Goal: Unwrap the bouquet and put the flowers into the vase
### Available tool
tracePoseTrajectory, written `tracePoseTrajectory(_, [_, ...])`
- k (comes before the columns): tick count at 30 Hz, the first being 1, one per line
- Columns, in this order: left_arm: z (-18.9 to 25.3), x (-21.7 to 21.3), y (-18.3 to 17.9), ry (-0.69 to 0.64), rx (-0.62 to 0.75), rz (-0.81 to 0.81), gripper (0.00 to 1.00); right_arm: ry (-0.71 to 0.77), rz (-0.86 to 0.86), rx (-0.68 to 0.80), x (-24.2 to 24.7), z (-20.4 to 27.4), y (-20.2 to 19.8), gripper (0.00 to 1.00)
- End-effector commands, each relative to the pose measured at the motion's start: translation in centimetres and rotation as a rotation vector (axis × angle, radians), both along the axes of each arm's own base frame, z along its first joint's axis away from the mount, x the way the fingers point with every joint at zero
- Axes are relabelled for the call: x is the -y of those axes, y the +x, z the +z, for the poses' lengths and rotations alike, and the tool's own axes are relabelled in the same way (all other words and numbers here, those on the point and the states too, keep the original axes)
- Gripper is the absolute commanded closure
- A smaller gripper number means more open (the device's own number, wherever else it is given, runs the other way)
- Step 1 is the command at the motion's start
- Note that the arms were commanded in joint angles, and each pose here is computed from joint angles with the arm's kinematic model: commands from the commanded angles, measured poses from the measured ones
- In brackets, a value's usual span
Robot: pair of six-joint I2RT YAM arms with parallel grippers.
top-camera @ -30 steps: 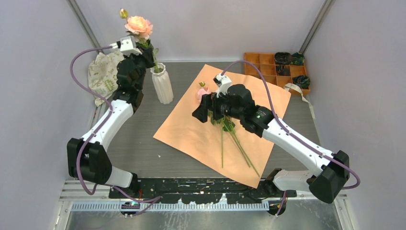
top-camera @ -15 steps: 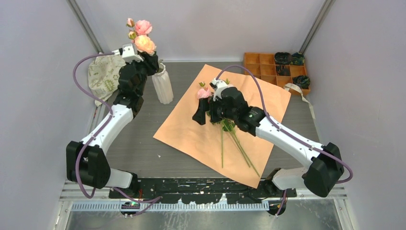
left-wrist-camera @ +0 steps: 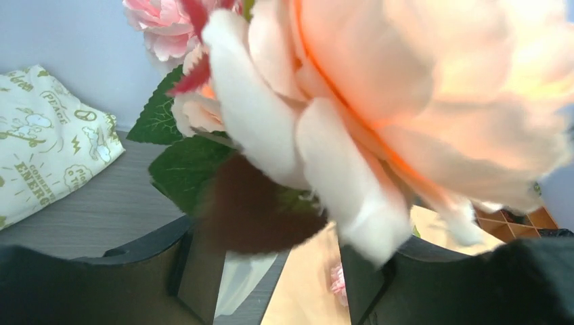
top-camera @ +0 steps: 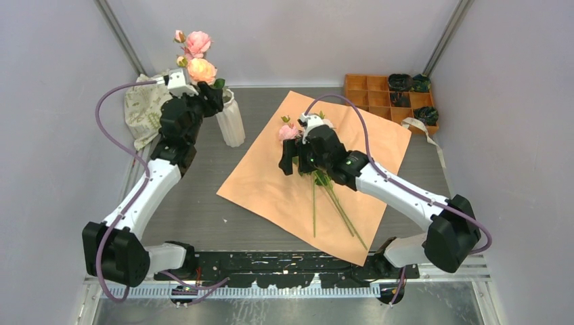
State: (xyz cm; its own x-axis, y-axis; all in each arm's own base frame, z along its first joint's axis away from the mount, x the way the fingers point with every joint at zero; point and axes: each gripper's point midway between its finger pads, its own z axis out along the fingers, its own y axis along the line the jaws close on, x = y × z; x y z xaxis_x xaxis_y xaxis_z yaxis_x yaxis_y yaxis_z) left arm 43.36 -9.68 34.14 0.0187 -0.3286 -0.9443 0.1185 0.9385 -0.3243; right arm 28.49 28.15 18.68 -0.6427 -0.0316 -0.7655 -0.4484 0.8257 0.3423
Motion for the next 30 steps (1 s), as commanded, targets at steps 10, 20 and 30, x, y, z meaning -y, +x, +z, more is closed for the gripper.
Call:
tracePoseTrajectory(10, [-0.8, -1.9, -4.0, 0.044, -0.125, 0.045, 0.41, -0.135, -0.097, -0.029, 1.6, -4.6, 2.9, 0.08])
tracePoseTrajectory(20, [-2.7, -0.5, -7.0, -0.073, -0.199, 0.053, 0.48, -0.356, -0.193, -0.066, 4.3, -9.2, 5.4, 0.2])
tracePoseTrajectory(30, [-1.9, 0.2, -11.8, -0.111, -0.193, 0.035, 0.52, -0.435, -0.2, -0.102, 4.1, -11.5, 7.2, 0.25])
